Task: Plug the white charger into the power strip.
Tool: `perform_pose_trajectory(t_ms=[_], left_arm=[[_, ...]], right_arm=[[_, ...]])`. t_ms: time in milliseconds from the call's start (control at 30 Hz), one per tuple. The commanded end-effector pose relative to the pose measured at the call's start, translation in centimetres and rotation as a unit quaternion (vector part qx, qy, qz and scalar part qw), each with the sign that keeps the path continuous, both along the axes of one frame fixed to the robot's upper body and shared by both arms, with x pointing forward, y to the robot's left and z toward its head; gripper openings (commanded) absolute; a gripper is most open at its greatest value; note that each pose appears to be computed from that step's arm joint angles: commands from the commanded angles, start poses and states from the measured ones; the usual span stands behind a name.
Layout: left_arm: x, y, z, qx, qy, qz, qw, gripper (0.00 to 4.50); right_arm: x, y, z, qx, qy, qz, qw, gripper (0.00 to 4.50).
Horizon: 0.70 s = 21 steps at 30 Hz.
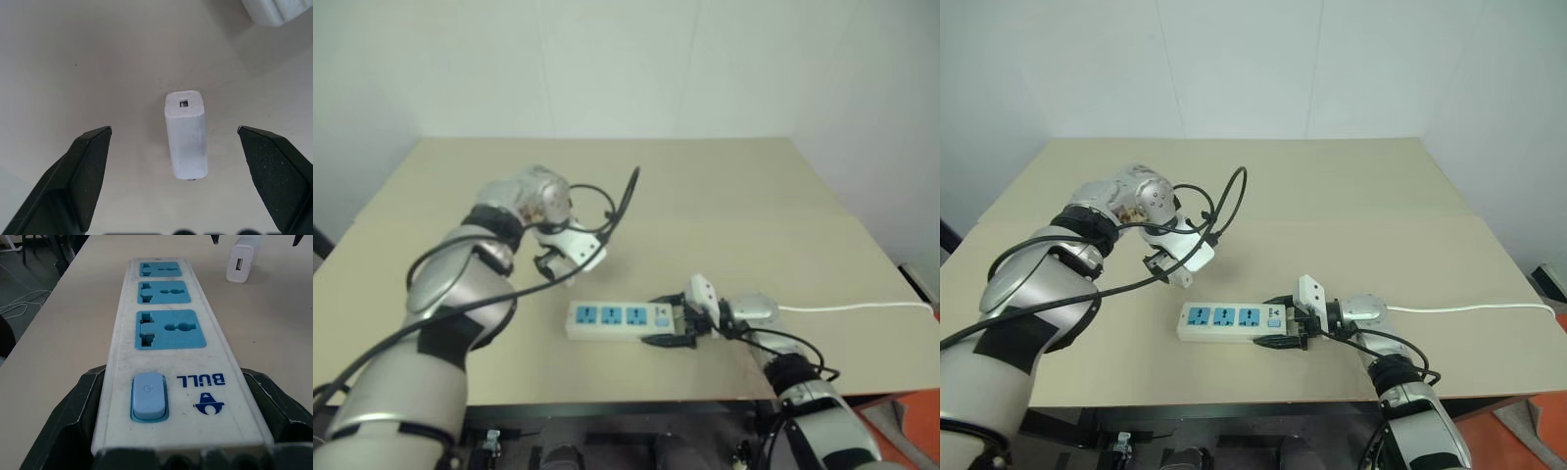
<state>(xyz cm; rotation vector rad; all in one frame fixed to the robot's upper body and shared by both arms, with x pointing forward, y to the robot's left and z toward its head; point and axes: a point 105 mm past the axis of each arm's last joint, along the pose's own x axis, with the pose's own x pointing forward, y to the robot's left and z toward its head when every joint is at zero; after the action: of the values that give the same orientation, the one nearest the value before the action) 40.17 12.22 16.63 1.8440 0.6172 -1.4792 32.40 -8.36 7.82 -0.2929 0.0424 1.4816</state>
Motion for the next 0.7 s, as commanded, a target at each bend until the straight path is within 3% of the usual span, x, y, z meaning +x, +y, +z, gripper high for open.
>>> perform_pose_trajectory(t_ms=[33, 533, 700], left_arm=[[0.4, -0.7, 0.6, -0.016, -0.019, 0.002, 1.000, 4.50], [0.3, -1.0, -1.7, -0.025, -0.002, 0.017, 1.000, 4.50], [0.2, -1.0, -1.9, -0.023, 0.002, 0.017, 1.000, 3.36]], right_arm=[[-0.2, -0.6, -0.3, -0.003, 0.008, -0.011, 1.000, 3.42], [-0.8, -0.5, -0.3, 0.006, 0.010, -0.025, 1.000, 3.42], [-0.9, -0.6, -0.4, 0.007, 0.009, -0.030, 0.999, 3.42]])
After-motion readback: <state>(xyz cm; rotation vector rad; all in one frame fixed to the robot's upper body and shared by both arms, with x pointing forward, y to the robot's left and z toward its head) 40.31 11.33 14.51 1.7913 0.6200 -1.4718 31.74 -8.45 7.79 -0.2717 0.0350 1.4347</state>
